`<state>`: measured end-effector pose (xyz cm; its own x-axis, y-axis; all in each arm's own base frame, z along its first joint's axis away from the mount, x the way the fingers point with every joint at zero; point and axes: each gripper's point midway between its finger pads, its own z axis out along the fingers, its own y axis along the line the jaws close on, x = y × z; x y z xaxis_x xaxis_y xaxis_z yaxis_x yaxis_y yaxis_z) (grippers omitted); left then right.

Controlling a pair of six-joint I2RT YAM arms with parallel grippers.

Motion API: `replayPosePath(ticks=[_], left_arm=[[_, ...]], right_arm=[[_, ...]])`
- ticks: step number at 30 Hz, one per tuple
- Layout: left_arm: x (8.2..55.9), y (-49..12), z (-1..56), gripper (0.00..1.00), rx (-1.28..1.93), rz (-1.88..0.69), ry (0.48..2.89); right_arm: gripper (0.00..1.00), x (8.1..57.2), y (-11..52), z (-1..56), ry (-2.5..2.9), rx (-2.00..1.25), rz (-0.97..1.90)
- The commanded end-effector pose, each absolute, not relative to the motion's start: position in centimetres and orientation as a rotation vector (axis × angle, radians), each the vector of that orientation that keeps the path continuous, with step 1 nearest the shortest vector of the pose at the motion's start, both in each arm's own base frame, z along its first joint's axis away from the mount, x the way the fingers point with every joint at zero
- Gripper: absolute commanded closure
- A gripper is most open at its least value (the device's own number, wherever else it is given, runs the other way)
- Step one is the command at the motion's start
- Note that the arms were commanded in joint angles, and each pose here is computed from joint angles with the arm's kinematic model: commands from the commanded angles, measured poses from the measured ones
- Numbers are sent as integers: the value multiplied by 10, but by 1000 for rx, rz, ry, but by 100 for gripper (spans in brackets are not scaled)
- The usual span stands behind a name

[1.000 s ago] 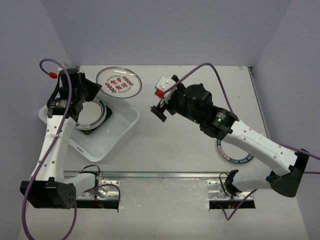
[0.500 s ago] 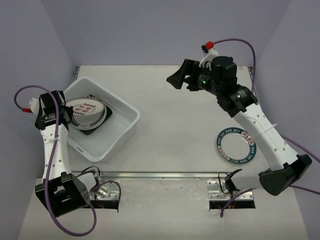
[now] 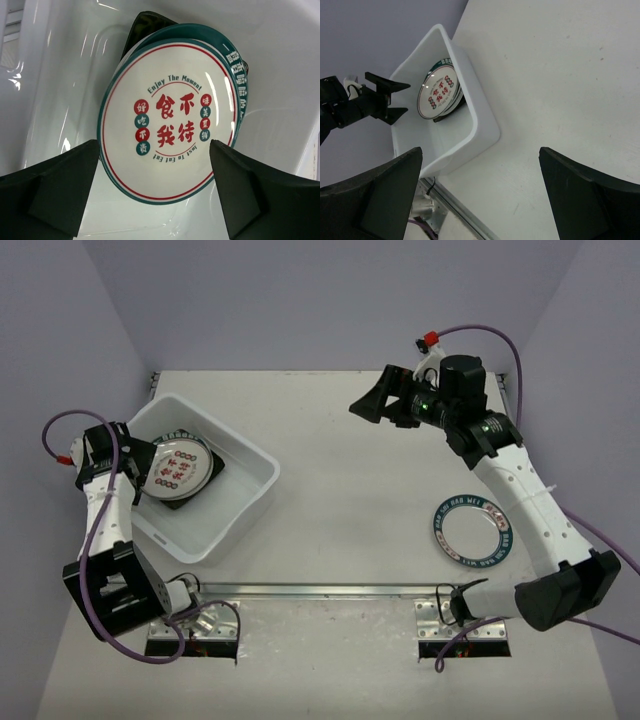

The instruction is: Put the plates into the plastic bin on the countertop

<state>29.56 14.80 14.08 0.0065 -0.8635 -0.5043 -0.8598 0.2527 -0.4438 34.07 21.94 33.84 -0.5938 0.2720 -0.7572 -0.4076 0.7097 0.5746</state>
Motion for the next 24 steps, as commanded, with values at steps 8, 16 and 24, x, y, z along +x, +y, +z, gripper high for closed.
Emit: replayPosePath(ticks=[8,16,24], left_arm=[[327,136,175,0,-1366,-95,1959],[392,-68,292,0,-554,-523,2118],[358,-315,243,0,-49,-1071,2292]], right_arm=[[1,340,212,328,2058,-137,945],[1,336,185,332,2118,-62,807],[1,294,133,386,1961,82,625]])
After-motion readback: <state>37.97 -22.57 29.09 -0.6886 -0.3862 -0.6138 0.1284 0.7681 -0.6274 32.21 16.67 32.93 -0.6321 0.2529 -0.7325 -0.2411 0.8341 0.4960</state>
